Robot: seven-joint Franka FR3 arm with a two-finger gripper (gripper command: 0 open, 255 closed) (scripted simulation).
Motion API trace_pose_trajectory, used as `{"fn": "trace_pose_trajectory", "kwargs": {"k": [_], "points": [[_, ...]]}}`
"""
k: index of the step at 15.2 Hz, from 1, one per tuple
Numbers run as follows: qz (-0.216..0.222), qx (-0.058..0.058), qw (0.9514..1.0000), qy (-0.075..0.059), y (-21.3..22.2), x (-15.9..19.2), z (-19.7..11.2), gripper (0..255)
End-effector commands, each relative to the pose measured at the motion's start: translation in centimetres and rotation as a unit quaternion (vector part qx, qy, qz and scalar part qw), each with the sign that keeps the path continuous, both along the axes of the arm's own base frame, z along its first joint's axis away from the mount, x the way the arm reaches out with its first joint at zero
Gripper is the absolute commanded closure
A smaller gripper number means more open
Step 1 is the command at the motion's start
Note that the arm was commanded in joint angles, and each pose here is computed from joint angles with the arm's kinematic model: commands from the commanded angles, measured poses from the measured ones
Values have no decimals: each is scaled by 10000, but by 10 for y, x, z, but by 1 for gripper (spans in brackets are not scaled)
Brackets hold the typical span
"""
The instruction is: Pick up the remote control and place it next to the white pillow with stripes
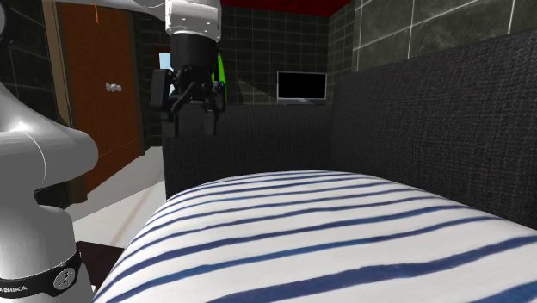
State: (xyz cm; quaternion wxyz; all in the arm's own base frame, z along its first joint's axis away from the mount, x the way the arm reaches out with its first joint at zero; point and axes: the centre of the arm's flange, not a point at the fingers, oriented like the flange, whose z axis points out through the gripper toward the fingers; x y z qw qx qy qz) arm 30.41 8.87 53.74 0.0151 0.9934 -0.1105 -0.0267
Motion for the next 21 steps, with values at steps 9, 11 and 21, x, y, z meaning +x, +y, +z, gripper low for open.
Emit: {"fn": "trace_pose_trajectory", "kwargs": {"k": [9,11,21], "points": [[-1030,36,9946,-111,116,19,-47,0],[-1230,42,9923,-132,139,26,-56,0],[-2223,73,9747,-239,250,76,-100,0]]}}
